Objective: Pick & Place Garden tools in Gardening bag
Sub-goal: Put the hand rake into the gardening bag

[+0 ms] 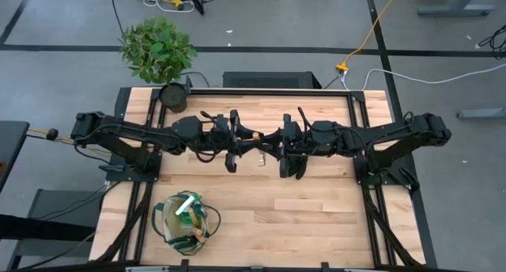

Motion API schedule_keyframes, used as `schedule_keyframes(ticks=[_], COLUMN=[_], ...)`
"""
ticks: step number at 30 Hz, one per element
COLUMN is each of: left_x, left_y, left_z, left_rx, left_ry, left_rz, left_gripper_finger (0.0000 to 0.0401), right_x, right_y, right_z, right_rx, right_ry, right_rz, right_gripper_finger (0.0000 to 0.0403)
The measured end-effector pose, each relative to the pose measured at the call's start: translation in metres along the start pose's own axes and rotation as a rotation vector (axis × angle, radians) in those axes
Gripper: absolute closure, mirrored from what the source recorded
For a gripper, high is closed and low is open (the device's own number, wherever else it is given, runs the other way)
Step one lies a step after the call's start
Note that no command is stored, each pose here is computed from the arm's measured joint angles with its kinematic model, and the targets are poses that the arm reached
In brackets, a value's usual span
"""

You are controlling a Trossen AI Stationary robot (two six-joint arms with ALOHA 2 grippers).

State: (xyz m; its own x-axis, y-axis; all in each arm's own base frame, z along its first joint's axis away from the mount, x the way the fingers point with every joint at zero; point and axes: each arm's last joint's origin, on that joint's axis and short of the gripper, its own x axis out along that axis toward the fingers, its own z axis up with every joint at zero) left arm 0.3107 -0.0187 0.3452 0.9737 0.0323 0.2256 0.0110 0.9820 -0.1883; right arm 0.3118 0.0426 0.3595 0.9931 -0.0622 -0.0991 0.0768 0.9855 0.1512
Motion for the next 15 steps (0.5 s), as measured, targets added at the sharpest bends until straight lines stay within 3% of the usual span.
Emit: schedule_keyframes(ticks=[5,15], left_x=[0.0000,0.0000], left_y=[0.0000,-0.0010], left_z=[0.0000,-0.0003], left_rx=[0.000,0.004], left_ry=[0.000,0.007], left_rz=[0.000,-0.036], left_gripper_finger=[0.0323,0.0323], right_x=[-0.0001,-0.0001], right_y=[0.0000,0.0007], right_z=[0.0001,0.0000], right_rx=[0.000,0.000], right_ry=[0.000,0.004], right_rz=[0.001,0.025], right_gripper_finger=[0.0339,0.0337])
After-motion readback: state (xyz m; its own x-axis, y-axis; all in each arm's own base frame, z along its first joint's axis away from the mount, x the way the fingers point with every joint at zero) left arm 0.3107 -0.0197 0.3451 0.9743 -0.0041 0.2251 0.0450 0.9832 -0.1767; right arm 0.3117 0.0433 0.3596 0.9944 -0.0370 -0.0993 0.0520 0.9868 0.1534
